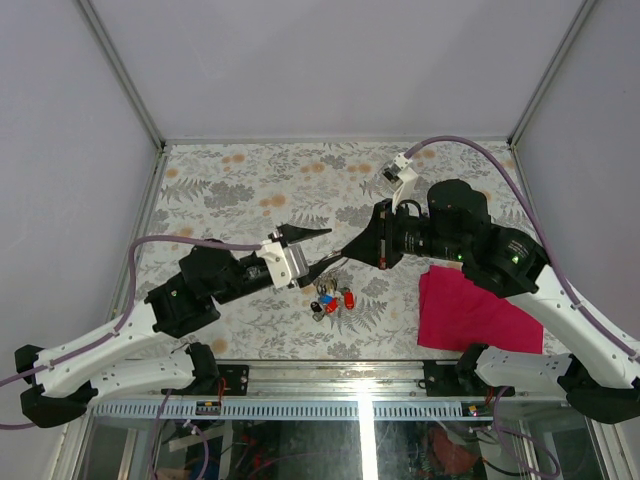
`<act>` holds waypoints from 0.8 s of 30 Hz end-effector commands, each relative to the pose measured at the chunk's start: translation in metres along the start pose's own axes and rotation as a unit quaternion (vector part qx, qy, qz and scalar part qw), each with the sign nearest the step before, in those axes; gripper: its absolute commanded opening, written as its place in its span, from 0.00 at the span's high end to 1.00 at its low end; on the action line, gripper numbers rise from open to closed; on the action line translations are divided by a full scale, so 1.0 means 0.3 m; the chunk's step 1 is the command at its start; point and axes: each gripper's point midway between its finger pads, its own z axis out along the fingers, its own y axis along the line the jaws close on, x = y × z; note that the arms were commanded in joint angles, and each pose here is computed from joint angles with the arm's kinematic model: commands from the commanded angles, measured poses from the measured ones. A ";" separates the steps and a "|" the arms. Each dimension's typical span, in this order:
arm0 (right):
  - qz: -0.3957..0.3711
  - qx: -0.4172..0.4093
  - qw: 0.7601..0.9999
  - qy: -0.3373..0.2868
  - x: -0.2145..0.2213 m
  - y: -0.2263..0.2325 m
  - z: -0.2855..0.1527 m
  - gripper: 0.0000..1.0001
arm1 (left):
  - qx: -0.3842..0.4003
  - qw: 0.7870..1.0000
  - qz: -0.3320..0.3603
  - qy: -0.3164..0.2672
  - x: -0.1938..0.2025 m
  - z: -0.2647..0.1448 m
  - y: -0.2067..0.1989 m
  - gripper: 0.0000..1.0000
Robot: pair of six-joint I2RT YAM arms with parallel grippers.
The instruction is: Put the keys on the keyring
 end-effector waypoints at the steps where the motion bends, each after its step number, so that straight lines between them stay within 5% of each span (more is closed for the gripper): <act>1: -0.013 -0.060 0.997 -0.045 -0.091 0.113 -0.050 1.00 | 0.009 0.997 0.066 -0.023 -0.055 -0.014 0.012 0.54; 24: -0.016 -0.067 0.996 -0.049 -0.084 0.118 -0.066 1.00 | 0.050 0.995 0.090 -0.009 -0.048 -0.004 -0.021 0.64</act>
